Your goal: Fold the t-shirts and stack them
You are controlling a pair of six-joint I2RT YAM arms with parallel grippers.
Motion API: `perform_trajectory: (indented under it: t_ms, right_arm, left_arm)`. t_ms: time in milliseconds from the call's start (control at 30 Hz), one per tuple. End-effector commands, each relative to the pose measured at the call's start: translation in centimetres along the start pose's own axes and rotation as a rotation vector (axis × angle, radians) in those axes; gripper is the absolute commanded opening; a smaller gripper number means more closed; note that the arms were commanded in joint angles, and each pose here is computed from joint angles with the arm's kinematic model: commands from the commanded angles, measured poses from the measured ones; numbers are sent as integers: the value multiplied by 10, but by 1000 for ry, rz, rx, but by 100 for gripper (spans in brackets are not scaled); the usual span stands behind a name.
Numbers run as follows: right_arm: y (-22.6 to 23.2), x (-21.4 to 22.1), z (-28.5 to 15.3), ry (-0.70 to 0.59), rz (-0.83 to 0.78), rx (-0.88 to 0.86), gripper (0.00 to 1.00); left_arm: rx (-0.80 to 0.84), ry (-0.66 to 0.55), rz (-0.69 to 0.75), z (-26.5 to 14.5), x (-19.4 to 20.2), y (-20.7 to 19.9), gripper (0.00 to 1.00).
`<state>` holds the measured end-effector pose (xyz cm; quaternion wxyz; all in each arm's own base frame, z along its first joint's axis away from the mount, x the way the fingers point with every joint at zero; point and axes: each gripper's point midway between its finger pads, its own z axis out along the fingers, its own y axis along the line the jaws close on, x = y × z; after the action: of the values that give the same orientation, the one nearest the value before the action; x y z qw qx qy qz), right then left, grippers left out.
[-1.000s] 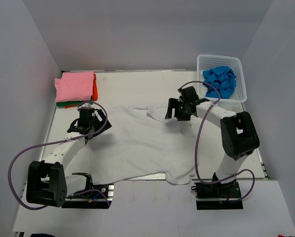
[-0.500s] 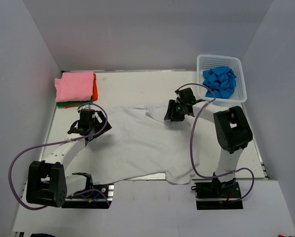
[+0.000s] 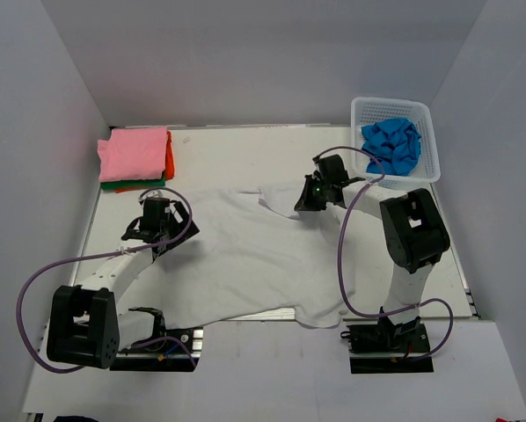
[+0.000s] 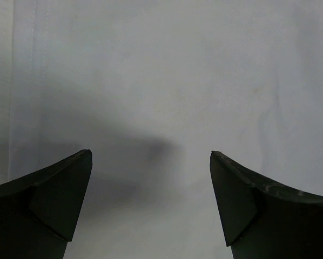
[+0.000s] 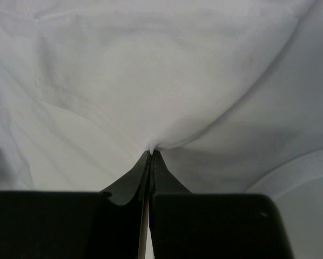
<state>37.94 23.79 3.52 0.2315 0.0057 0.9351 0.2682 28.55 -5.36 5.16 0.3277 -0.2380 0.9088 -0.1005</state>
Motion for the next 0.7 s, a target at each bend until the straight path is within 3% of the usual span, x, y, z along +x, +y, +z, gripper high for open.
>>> perform_trajectory:
  t_ms: [0, 133, 267, 467, 500, 600, 633, 667]
  right_arm:
    - [39, -49, -23, -149, -1, -108, 0]
    - [56, -87, -26, -252, 45, -133, 0]
    - [47, -132, -23, -350, 258, -63, 0]
    - [8, -198, -10, -534, 552, -4, 0]
    - [-6, -194, 9, -518, 588, 25, 0]
    - [-18, -219, 15, -555, 600, 57, 0]
    - [-10, -236, 7, -596, 589, 44, 10]
    - [-19, -229, 8, -574, 601, 103, 13]
  left_arm:
    - [10, -28, -8, 1, -7, -2, 100]
    - [19, -59, -1, 1, -18, -8, 100]
    - [2, -70, -2, 4, -25, -8, 100]
    - [-2, -41, 0, 13, -28, -14, 100]
    - [-10, -48, 0, 12, -33, -15, 100]
    - [-61, -66, 1, 12, -41, -10, 100]
    - [-62, -66, 1, 12, -41, -10, 100]
    - [-69, -79, 0, 10, -47, -11, 100]
